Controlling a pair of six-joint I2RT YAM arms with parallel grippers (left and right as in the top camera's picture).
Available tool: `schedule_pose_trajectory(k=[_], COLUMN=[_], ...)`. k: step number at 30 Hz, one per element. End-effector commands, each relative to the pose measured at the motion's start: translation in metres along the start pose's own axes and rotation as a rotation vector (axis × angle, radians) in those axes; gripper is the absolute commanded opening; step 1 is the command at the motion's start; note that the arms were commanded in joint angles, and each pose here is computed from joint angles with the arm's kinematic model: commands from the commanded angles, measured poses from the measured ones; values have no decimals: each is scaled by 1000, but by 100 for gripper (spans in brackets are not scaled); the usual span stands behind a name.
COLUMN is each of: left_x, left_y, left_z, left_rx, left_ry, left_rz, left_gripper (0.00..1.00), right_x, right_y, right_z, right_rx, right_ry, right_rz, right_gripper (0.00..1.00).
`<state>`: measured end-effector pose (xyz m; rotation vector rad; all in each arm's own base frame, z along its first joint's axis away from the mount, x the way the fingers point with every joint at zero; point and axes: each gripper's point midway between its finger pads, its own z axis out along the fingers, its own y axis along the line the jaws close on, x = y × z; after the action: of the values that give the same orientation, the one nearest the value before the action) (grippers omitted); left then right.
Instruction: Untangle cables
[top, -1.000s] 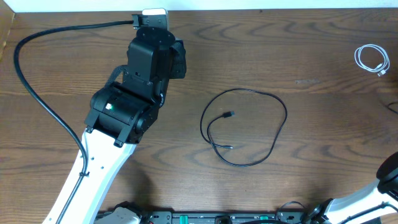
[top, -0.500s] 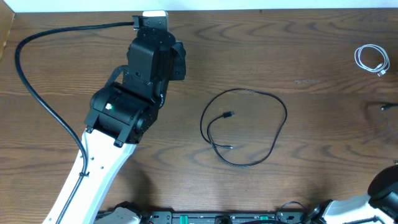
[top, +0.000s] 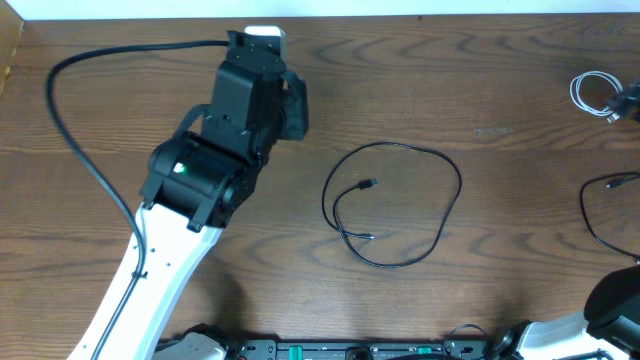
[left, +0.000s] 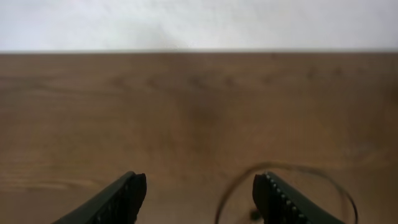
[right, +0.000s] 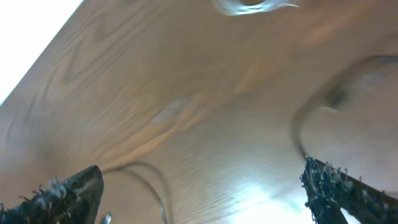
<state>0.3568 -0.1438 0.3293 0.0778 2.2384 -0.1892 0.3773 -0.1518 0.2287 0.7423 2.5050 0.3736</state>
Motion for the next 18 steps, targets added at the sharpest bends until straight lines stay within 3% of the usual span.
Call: schedule_pose_trajectory(k=[1, 7, 12, 18], left_x=[28, 52, 78, 124], left_y=[-14, -14, -33, -43], left_z=[22, 38, 41, 49], left_rx=[71, 59, 193, 281], left_ry=[127, 236, 359, 585], left_rz=[11, 25, 83, 86], left_gripper=[61, 61, 61, 61], right_x=[35, 90, 124, 137], right_y=[59, 90, 105, 124], right_z=[23, 73, 100, 109], right_rx=[-195, -250, -269, -268], right_ry=[110, 256, 345, 359], right_rz=[-232, -348, -397, -446], right_gripper=[99, 99, 99, 99])
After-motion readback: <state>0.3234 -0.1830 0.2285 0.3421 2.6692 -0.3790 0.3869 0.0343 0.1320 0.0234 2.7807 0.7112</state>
